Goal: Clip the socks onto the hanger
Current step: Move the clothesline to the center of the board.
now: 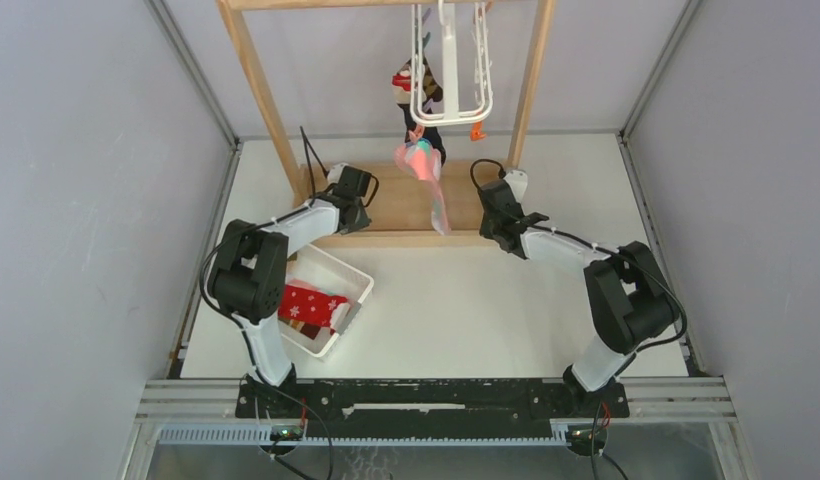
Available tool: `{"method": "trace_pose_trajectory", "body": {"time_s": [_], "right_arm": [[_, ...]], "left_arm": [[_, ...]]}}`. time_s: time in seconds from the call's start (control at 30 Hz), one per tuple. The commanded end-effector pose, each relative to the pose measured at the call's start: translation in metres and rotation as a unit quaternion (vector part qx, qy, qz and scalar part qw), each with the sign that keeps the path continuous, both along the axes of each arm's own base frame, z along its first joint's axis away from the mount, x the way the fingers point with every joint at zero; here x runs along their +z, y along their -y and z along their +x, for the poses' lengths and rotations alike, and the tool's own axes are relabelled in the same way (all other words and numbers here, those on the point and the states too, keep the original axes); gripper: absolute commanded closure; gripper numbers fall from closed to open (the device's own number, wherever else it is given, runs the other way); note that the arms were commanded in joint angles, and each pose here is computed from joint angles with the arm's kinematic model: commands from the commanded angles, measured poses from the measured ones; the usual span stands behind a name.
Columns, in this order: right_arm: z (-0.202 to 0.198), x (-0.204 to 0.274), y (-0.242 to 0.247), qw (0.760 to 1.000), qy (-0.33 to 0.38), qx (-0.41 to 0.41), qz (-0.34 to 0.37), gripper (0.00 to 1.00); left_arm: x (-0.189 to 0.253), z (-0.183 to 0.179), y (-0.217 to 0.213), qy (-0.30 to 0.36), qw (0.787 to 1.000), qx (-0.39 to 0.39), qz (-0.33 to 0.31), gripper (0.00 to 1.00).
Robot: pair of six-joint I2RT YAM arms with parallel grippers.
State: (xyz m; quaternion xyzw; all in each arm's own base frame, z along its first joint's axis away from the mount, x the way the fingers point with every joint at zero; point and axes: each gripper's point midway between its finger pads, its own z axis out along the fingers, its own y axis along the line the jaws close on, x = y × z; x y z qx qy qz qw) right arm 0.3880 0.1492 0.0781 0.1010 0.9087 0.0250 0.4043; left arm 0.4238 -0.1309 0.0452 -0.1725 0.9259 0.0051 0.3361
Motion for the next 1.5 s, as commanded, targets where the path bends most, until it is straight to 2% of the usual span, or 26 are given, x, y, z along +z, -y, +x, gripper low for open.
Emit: {"method": "trace_pose_trajectory", "body": {"time_s": [0.0,0.33,0.47,0.6,0.77,1.07,1.13,1.2,1.4,1.47], "right_arm": [[0.016,0.001,-0.003,1.000,0.001,-0.011,0.018,0.86],[0.021,-0.011,-0.004,0.999,-0.030,-0.009,0.013,0.85],[0.022,-0.019,-0.006,0.998,-0.067,-0.004,-0.003,0.86],[0.016,-0.028,-0.008,0.993,-0.109,-0.007,-0.038,0.91],[0.010,-0.017,-0.004,0.993,-0.099,-0.014,-0.059,0.91],[0.001,-0.020,-0.001,0.992,-0.119,-0.017,-0.041,0.93],[0.001,-0.017,-0.002,0.993,-0.108,-0.017,-0.034,0.94],[0.002,-0.010,-0.004,0.996,-0.088,-0.014,-0.020,0.95],[0.001,0.014,-0.006,0.999,-0.032,-0.009,0.005,0.95],[0.000,0.019,-0.005,1.000,-0.019,-0.012,0.004,0.95]], "left_arm": [[-0.021,-0.048,0.004,-0.079,0.996,-0.037,0.020,0.68],[-0.009,-0.052,0.008,-0.068,0.997,-0.046,0.011,0.69],[-0.008,-0.052,0.008,-0.066,0.997,-0.046,0.012,0.69],[-0.008,-0.053,0.008,-0.067,0.997,-0.047,0.010,0.68],[-0.006,-0.056,0.013,-0.067,0.996,-0.053,-0.002,0.69],[-0.004,-0.060,0.018,-0.070,0.996,-0.058,-0.007,0.68],[-0.001,-0.059,0.015,-0.065,0.996,-0.054,-0.001,0.64],[0.005,-0.056,0.012,-0.050,0.998,-0.047,0.005,0.53],[0.038,-0.049,0.002,0.020,0.999,-0.033,0.013,0.11],[0.052,-0.050,-0.001,0.048,0.998,-0.028,0.017,0.04]]}}
